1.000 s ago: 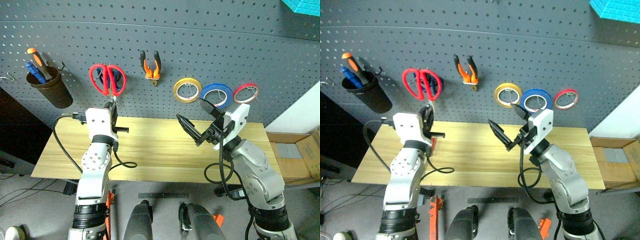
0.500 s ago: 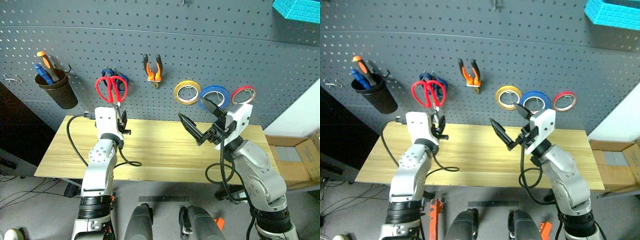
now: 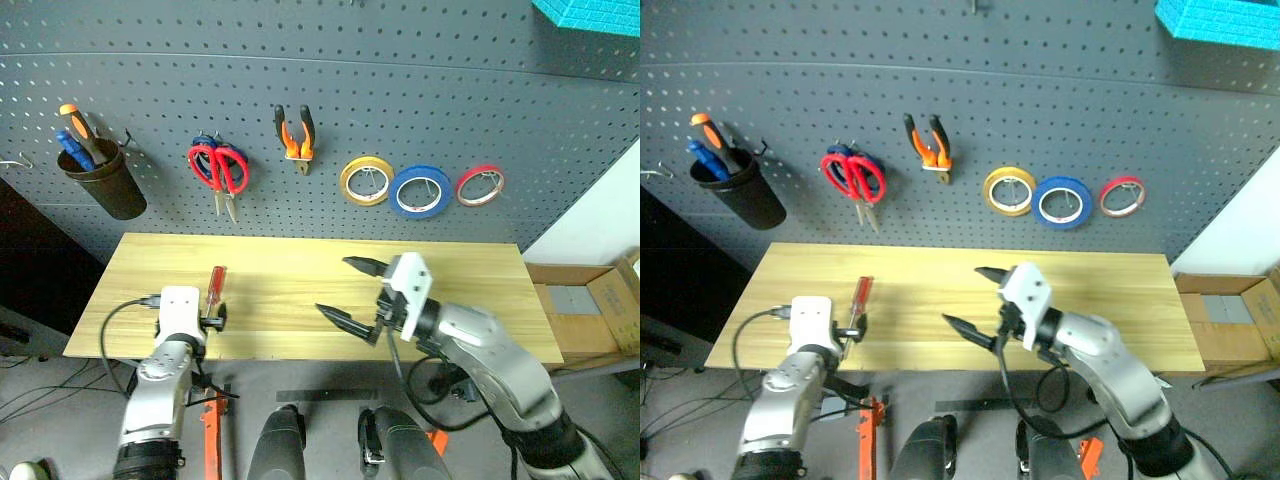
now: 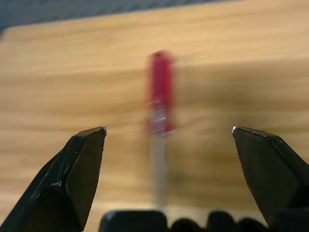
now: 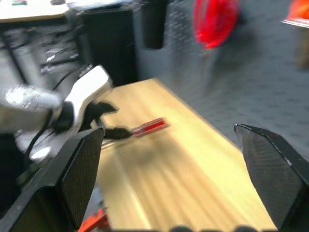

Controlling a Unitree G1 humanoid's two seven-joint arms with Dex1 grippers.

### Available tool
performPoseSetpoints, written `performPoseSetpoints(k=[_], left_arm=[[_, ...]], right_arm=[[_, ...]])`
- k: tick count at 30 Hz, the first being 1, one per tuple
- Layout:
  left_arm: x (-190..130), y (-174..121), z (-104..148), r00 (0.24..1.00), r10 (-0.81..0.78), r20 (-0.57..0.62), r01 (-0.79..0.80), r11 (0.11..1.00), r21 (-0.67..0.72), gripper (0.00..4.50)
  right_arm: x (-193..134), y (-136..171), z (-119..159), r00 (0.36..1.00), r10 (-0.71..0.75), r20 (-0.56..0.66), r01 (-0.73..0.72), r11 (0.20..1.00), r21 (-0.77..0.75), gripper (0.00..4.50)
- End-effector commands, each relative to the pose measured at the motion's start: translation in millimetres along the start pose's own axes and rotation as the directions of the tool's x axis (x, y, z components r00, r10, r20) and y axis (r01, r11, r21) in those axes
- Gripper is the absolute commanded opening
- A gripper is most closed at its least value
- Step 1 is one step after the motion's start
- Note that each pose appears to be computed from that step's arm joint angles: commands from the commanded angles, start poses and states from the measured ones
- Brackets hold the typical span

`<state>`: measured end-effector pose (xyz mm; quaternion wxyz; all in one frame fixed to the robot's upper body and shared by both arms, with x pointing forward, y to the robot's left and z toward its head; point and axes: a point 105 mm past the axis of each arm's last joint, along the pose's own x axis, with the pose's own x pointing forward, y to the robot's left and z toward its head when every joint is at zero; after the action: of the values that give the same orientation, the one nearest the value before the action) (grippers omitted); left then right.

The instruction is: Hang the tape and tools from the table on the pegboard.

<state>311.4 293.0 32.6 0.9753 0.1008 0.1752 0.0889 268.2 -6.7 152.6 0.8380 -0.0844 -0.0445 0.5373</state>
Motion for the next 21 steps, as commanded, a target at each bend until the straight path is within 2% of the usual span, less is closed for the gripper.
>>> performPoseSetpoints(k=[1, 4, 9, 14, 18, 21], left_arm=[[10, 18, 15, 1.0, 0.019, 0.01, -0.019, 1.0, 0.006, 4.48], [24, 13, 18, 0.999, -0.039, -0.035, 0.04, 0.999, 0.009, 4.48], [44, -23, 28, 0.971, -0.234, -0.052, 0.233, 0.972, -0.028, 4.48], [60, -35, 33, 0.951, -0.298, -0.083, 0.296, 0.955, -0.038, 4.48], [70, -29, 27, 0.957, -0.255, -0.137, 0.252, 0.967, -0.038, 4.48], [72, -20, 21, 0.963, -0.207, -0.172, 0.209, 0.978, -0.007, 3.87]], right_arm=[[26, 4, 12, 0.997, 0.068, 0.027, -0.068, 0.998, 0.006, 4.5], [45, 8, 21, 0.991, 0.133, 0.035, -0.133, 0.991, 0.015, 4.5], [59, 15, 23, 0.979, 0.202, 0.0, -0.202, 0.979, -0.012, 4.5], [67, 20, 34, 0.977, 0.214, 0.017, -0.214, 0.976, -0.037, 4.5], [69, 21, 38, 0.979, 0.202, 0.033, -0.201, 0.979, -0.03, 4.5], [65, 21, 37, 0.979, 0.201, 0.03, -0.2, 0.98, -0.02, 4.5]])
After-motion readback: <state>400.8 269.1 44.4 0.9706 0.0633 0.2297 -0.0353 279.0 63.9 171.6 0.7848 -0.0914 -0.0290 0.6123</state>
